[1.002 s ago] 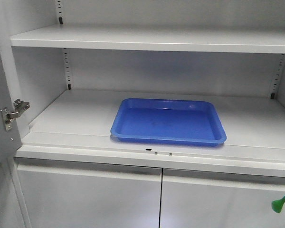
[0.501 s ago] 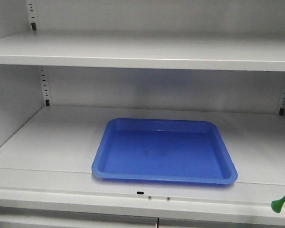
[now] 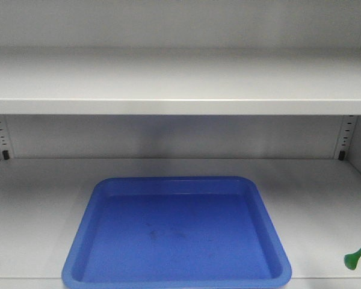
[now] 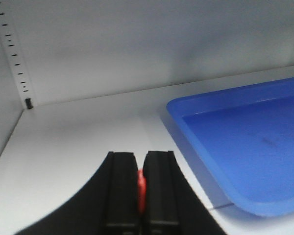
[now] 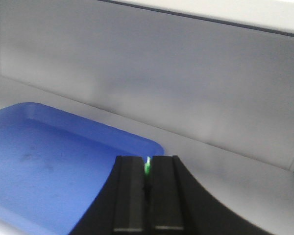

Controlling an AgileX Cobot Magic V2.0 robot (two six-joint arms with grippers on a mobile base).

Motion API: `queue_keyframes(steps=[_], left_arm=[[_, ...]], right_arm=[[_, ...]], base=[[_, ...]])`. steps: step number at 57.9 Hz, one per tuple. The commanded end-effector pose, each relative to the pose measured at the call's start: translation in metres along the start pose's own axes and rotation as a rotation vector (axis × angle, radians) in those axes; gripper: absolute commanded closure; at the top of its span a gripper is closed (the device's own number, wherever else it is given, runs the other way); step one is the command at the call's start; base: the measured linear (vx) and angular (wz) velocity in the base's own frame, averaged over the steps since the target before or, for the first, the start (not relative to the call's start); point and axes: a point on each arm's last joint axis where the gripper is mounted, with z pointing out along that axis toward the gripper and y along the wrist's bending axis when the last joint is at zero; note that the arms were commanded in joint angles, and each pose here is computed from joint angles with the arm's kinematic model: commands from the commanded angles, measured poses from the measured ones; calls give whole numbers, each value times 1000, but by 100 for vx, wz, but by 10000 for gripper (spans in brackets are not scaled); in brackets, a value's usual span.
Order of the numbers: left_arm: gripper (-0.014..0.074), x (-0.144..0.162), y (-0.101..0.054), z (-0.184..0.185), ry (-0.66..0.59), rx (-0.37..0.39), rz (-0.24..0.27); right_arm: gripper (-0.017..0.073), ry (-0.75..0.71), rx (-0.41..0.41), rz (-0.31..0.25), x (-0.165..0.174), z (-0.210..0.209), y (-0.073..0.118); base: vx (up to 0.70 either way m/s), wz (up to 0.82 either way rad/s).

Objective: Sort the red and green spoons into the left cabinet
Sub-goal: 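Approach the blue tray on the cabinet shelf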

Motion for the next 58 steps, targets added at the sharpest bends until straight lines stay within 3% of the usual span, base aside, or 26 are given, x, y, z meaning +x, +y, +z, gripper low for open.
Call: queue_keyframes(steps=[1, 50, 58], left_arm=[[597, -15, 3, -2, -87, -34, -17], [597, -15, 3, -2, -87, -34, -17], [597, -15, 3, -2, -90, -36, -17]], right_arm=[[562, -36, 23, 15, -11, -1, -3], [562, -36, 23, 15, -11, -1, -3], [562, -37, 44, -14, -11, -2, -5]], base=[[14, -17], [2, -1], [0, 0]])
